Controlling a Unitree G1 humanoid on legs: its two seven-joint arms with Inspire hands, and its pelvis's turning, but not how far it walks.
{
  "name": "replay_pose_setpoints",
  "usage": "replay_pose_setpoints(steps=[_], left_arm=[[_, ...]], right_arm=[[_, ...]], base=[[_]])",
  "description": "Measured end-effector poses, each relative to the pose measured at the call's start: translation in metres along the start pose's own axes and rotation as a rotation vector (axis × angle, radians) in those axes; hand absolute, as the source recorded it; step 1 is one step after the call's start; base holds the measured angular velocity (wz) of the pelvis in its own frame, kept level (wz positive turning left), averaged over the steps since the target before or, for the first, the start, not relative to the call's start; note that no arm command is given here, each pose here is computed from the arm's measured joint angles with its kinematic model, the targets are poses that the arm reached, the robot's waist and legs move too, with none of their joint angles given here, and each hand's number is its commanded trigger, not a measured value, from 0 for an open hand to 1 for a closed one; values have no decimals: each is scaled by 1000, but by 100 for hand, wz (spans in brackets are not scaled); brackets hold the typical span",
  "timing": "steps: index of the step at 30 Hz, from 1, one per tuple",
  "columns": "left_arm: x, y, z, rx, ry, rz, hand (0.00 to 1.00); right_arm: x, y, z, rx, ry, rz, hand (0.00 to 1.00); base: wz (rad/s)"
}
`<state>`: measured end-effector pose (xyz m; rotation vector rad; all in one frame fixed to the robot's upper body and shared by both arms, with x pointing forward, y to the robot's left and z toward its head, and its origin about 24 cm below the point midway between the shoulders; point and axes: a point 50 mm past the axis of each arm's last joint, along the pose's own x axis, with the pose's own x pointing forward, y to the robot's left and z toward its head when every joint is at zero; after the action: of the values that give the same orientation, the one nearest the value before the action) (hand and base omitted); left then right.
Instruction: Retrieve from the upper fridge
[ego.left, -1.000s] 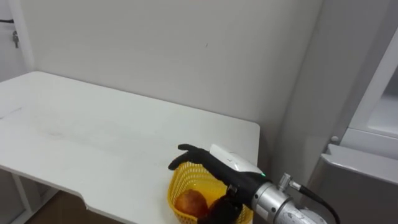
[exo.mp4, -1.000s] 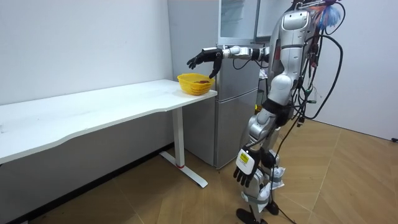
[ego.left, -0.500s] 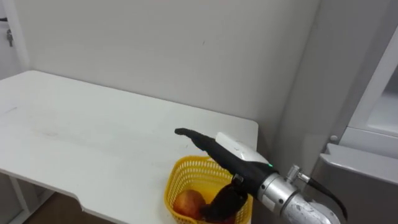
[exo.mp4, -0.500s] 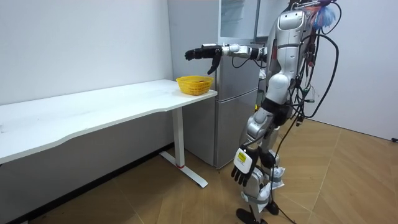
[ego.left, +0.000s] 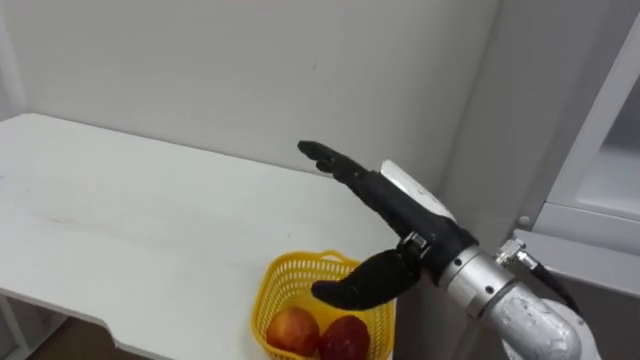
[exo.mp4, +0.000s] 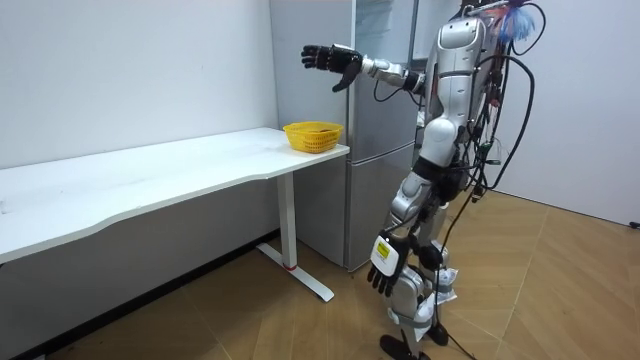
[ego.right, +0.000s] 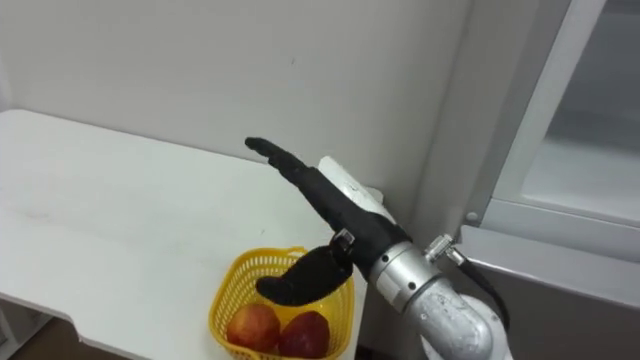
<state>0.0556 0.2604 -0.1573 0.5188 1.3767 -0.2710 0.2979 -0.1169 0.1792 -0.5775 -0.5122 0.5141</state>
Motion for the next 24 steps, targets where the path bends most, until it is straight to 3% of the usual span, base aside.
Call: replay_pose_setpoints(steps=[7,16,24], left_arm=[[-1,-14,-16,-19,34,-15,0],[-1,-29,-25,-47,43,-8,0],[-1,-33,-26,-47,32,-14,0]], right_arm=[[-5,-1,34,-21,-150,-15,0],[-50,-8,50,-73,-180,-170,0],[-84,-13,48,-91,-158,-415,0]], base=[[-10],[-15],[-12]])
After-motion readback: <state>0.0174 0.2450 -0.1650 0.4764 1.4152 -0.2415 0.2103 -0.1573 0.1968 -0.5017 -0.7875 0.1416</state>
